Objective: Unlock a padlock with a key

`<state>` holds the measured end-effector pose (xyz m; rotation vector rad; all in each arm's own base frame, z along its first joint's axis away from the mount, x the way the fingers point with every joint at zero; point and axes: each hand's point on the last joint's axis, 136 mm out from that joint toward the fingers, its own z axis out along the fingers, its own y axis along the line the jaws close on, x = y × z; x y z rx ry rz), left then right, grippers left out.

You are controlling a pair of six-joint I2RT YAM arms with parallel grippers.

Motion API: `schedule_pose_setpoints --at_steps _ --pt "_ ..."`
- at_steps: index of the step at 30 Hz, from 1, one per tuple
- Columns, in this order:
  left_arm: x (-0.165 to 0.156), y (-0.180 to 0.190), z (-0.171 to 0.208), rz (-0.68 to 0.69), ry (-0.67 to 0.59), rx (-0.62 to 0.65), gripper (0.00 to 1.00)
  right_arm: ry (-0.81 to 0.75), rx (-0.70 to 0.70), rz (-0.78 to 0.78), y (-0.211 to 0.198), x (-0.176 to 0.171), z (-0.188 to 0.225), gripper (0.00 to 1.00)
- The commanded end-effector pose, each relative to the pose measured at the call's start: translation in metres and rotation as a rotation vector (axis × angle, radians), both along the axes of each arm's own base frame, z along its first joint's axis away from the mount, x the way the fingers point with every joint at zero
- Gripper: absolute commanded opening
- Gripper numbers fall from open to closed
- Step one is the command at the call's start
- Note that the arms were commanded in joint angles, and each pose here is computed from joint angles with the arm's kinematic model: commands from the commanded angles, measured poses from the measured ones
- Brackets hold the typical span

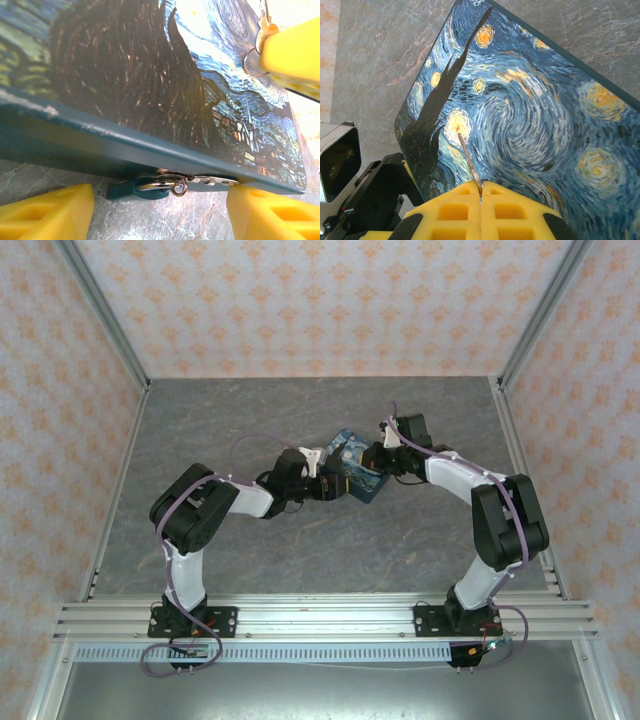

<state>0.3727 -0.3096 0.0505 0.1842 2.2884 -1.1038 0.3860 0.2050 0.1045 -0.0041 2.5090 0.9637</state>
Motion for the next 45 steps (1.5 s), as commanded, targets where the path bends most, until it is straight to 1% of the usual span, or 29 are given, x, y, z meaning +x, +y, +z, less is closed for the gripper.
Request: schedule_pose_setpoints --at_steps 1,7,11,14,18,34,41,45 --pt "0.002 0.009 -0.012 0.025 -0.004 0.025 0.69 0.033 -0.054 -0.002 -0.004 0.000 -0.016 0.00" --pt "-0.001 0.019 -0.021 0.032 -0.065 0.162 0.65 0.039 -0.069 -0.005 -0.006 -0.001 -0.019 0.00" --pt "-0.003 0.018 -0.025 0.014 -0.093 0.254 0.65 0.037 -0.068 -0.004 -0.006 -0.001 -0.018 0.00" --pt "-0.001 0.014 -0.023 0.008 -0.109 0.292 0.64 0.039 -0.069 -0.004 -0.006 -0.002 -0.019 0.00" --pt "0.000 0.007 -0.019 -0.007 -0.136 0.312 0.62 0.039 -0.069 -0.003 -0.006 -0.002 -0.019 0.00" --pt "0.005 -0.014 -0.021 -0.087 -0.166 0.377 0.55 0.036 -0.069 0.005 -0.006 -0.003 -0.018 0.00" --pt "0.003 -0.018 -0.022 -0.101 -0.159 0.364 0.49 0.035 -0.067 0.004 -0.005 -0.003 -0.017 0.00" --pt "0.002 -0.018 -0.025 -0.101 -0.153 0.358 0.43 0.032 -0.065 0.004 -0.005 -0.002 -0.015 0.00"
